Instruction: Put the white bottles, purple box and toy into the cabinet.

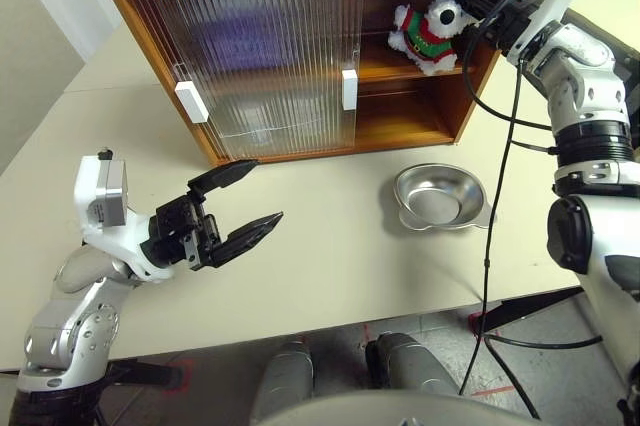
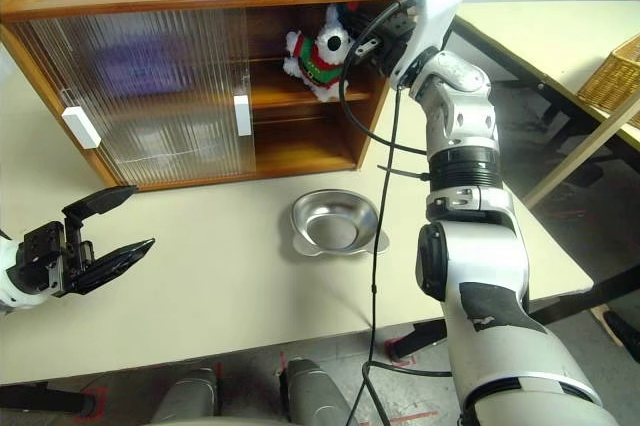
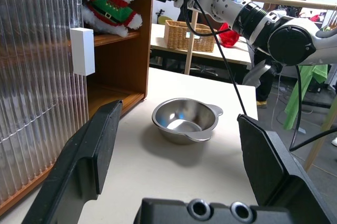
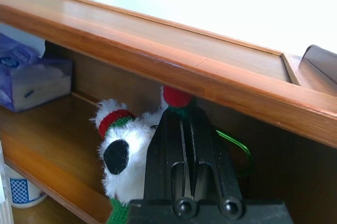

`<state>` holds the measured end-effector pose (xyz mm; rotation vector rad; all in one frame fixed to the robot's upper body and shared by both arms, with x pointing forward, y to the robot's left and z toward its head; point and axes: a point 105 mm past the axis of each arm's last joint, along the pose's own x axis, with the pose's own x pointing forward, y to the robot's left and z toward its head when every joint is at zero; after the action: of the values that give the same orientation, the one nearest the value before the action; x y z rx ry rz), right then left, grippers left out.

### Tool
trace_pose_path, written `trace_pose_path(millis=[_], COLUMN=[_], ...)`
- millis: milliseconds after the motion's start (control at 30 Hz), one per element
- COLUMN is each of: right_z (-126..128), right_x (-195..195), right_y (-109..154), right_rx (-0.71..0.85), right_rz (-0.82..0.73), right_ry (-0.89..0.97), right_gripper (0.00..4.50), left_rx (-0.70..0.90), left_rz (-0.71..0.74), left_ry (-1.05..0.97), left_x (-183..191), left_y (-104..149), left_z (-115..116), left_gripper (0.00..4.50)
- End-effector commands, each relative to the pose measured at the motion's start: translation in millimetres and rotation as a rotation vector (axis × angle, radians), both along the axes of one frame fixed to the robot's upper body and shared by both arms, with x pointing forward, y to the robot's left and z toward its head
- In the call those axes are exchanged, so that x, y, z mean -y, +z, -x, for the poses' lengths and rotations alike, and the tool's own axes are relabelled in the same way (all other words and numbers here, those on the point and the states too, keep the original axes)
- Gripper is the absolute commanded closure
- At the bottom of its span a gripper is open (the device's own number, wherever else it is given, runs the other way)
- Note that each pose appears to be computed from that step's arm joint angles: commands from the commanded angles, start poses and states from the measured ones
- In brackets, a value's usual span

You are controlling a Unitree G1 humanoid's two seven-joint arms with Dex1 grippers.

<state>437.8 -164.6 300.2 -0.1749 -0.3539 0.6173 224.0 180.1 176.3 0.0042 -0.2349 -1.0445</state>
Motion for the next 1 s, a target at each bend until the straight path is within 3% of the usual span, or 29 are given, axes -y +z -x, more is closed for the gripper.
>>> trace_pose_path(millis=[33, 433, 833, 1000], right_z=[2, -3, -11, -12], right_x=[-11, -4, -13, -21], right_y=[7, 9, 2, -2], right_rx=[-0.038, -0.059, -0.158, -0.171], right_rz=[-0.087, -0.202, -0.416, -0.399], right_ry=[0.086, 0.029, 0.027, 0.036], right_gripper=[4.48, 4.48, 4.48, 4.48], left_rx=[0.008, 0.002, 0.001, 0.001], left_rz=[-0.019, -0.027, -0.025, -0.025], left_ry=[0.004, -0.011, -0.009, -0.006], left_x=[0, 2, 3, 3], left_y=[1, -1, -1, -1], left_z=[1, 2, 3, 3], left_gripper=[0.0, 0.0, 0.0, 0.0])
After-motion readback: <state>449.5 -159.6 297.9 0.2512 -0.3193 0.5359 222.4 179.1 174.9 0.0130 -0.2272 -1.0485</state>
